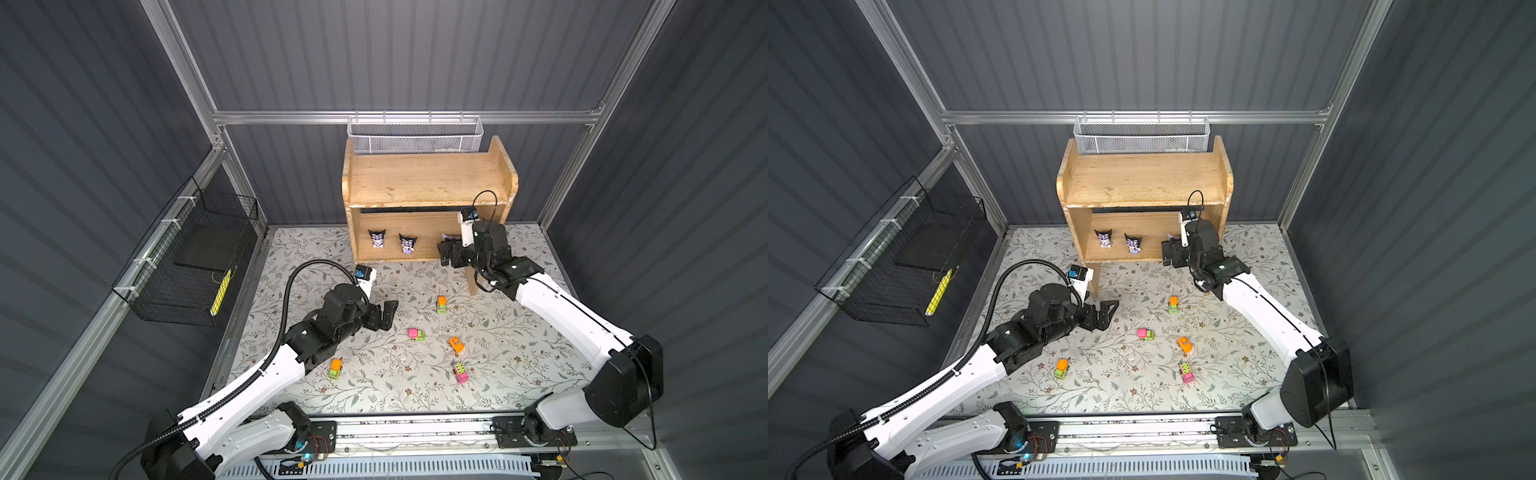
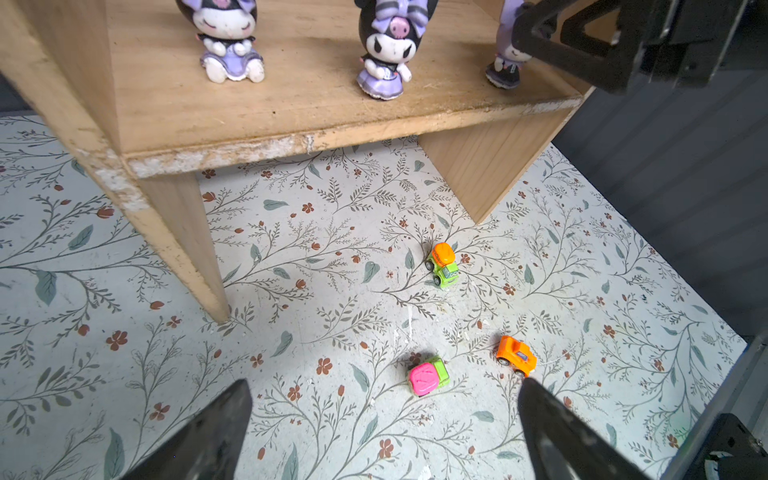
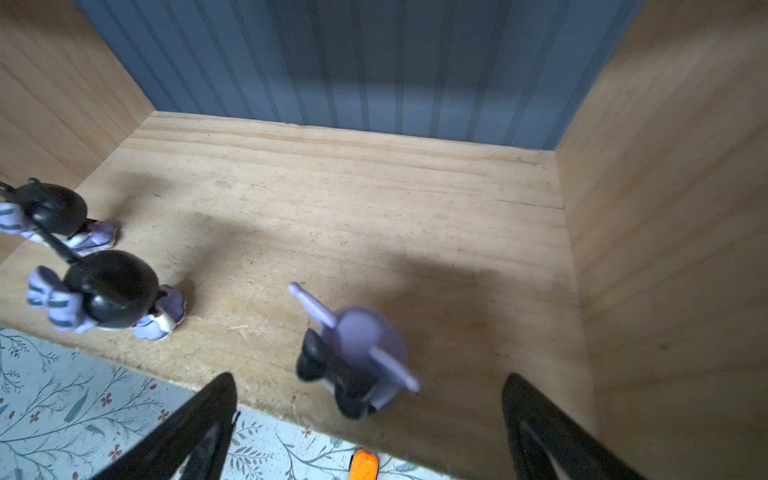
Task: Place and organize the plastic toys onto the shelf
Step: 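Lower the purple figurine onto the lower shelf beside the others and open the right gripper, then withdraw the right gripper toward the toy cars while the left arm draws back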
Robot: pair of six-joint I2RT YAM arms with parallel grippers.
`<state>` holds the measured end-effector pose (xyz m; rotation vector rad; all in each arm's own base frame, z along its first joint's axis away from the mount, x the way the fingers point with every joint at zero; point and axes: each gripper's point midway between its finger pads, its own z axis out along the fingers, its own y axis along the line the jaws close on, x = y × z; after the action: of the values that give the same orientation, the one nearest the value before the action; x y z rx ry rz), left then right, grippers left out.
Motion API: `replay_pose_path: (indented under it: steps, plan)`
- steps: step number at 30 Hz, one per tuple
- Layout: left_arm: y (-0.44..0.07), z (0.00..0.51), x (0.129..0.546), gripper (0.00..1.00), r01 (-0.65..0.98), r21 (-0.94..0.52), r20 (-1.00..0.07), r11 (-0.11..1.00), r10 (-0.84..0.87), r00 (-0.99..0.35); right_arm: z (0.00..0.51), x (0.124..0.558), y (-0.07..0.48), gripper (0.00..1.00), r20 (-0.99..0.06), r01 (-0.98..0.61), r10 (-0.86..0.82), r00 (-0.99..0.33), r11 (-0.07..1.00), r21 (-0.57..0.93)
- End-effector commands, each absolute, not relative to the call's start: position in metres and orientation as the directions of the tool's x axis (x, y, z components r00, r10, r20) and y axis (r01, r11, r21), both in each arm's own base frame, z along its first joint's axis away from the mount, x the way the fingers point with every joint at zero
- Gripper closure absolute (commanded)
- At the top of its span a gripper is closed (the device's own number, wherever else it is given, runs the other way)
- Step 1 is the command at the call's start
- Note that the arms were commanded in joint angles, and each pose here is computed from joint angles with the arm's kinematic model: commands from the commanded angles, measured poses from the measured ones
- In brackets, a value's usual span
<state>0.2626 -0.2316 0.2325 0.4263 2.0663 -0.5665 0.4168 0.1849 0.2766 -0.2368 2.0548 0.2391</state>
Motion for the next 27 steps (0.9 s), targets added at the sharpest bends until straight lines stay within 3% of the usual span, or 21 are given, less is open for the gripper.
replay_pose_path:
  steps: [1, 15, 27]
  plan:
    - [-0.23, 0.241, 0.259, 0.0, 0.506, -0.232, -0.858, 0.831, 0.07, -0.509, 0.278, 0.409, 0.181, 0.01, -0.879, -0.266, -0.049, -0.474, 0.96, 0.09]
    - [-0.22, 0.225, 0.249, 0.0, 0.479, -0.255, -0.834, 0.84, 0.059, -0.548, 0.282, 0.362, 0.178, 0.01, -0.874, -0.285, -0.04, -0.485, 0.952, 0.115]
    - [-0.211, 0.185, 0.201, 0.0, 0.49, -0.289, -0.786, 0.823, 0.088, -0.611, 0.256, 0.265, 0.174, 0.01, -0.826, -0.294, -0.06, -0.561, 0.947, 0.131]
